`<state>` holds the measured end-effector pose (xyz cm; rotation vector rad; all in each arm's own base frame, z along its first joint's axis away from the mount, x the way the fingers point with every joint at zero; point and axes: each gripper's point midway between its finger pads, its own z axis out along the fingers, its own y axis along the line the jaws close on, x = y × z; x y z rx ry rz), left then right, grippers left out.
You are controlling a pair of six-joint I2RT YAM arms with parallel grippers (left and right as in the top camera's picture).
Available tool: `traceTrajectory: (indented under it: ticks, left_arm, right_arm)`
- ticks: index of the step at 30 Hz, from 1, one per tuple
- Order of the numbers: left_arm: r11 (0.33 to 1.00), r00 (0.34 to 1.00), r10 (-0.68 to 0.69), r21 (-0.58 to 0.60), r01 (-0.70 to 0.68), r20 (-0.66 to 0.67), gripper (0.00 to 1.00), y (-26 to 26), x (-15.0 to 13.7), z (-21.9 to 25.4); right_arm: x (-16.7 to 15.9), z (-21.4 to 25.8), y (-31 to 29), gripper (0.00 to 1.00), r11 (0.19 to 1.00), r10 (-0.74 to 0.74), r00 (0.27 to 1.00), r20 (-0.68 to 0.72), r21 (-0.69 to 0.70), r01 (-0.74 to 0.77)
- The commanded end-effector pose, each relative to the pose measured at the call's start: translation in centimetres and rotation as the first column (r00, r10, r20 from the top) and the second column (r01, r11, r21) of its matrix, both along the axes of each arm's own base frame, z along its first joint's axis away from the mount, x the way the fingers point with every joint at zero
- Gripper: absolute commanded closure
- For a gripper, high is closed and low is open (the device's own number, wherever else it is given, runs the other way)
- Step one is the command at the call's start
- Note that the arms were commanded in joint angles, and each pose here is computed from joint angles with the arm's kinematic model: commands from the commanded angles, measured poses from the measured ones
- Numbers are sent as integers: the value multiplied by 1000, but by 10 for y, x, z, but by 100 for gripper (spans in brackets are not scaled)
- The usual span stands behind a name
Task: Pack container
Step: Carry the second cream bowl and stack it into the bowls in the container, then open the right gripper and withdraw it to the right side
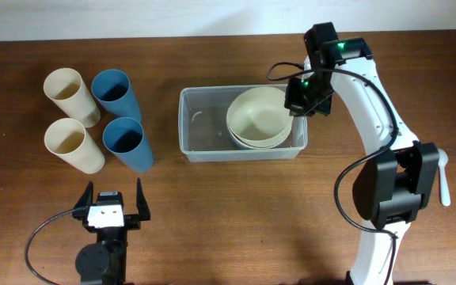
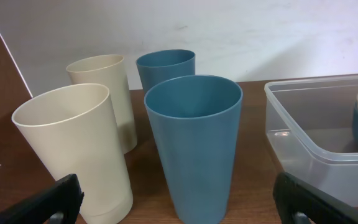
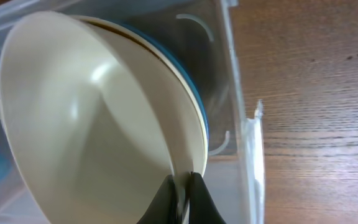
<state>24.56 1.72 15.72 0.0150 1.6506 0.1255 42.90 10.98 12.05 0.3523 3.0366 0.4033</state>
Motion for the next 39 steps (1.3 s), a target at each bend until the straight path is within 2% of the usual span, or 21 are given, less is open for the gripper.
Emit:
traceTrajectory:
  ticks: [1,10,15,18,19,20,22,23,24,28,31,35,39]
  left_arm:
    - [1000,1000,-19,18,19,-3,0,-3,0,-1]
    - [1000,1000,-19,18,19,-3,0,-3,0,-1]
    - [1000,1000,-19,18,19,-3,0,-3,0,-1]
    - [1000,1000,-19,18,19,-3,0,-3,0,-1]
    - [1000,1000,-19,18,19,-3,0,-3,0,-1]
    - [1000,1000,-19,18,19,-3,0,-3,0,-1]
    - [1000,1000,-19,18,19,-3,0,-3,0,-1]
    - [1000,1000,-19,18,19,-3,0,-3,0,-1]
    - [1000,1000,-19,18,19,-3,0,-3,0,-1]
    - [1000,1000,-19,18,19,-3,0,-3,0,-1]
    - [1000,1000,-19,18,19,-3,0,-3,0,-1]
    - [1000,1000,-19,18,19,-3,0,-3,0,-1]
    - [1000,1000,-19,18,19,-3,0,-3,0,-1]
  right_arm:
    - [6,-5,-10,96,998,-4,1000,8,-58,4]
    - [11,-13,-7,96,998,31,999,16,-51,-30]
    - [13,-7,15,96,990,114,992,48,77,-117]
    - [14,-7,15,96,990,112,992,53,74,-116]
    - [14,-7,15,93,991,111,992,53,73,-115]
    - [14,-7,14,82,991,111,992,53,72,-115]
    - [14,-8,12,44,992,109,993,48,56,-111]
    - [13,-8,11,18,992,109,993,46,56,-112]
    - [13,-8,12,4,992,107,993,43,57,-110]
    - [13,-6,10,1,994,95,995,42,50,-97]
    - [23,13,5,1,998,56,994,90,36,-60]
    - [48,73,-13,1,999,7,971,240,32,-15]
    - [65,151,-40,1,998,-53,907,419,50,36]
